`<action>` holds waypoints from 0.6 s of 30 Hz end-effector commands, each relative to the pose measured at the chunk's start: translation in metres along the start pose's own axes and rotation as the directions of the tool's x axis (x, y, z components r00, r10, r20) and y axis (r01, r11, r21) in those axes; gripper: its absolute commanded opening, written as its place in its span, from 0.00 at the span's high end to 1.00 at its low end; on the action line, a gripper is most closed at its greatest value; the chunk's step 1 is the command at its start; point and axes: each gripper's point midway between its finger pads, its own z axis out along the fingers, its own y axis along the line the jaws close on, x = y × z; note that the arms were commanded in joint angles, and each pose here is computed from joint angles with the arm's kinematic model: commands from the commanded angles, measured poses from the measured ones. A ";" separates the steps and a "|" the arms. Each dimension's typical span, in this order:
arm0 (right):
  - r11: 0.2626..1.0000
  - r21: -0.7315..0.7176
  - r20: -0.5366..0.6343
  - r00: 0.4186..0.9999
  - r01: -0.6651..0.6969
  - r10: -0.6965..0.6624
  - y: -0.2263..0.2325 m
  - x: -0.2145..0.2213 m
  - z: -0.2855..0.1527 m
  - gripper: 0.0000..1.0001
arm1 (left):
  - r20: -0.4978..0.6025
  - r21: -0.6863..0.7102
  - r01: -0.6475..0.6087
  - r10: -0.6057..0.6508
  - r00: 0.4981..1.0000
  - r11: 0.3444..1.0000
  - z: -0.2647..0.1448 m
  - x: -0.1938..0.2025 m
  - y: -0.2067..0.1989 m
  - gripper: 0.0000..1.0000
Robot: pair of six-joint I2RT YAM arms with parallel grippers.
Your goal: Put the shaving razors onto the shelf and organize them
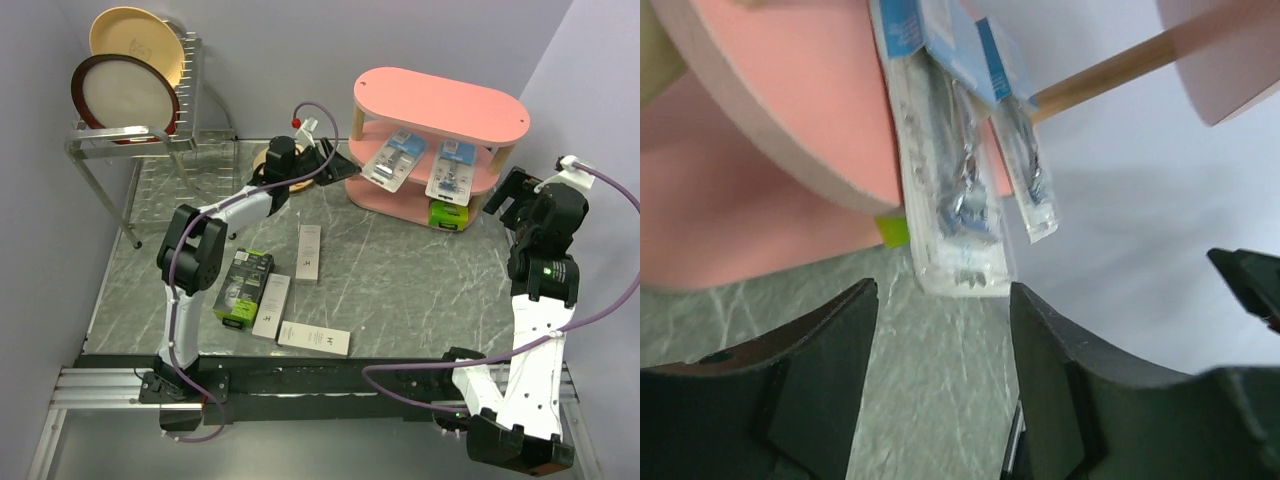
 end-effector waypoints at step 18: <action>0.996 0.072 -0.015 0.999 0.053 -0.052 -0.017 -0.002 0.016 0.04 | 0.009 0.131 0.099 -0.101 0.995 0.987 0.035 -0.006 -0.027 0.69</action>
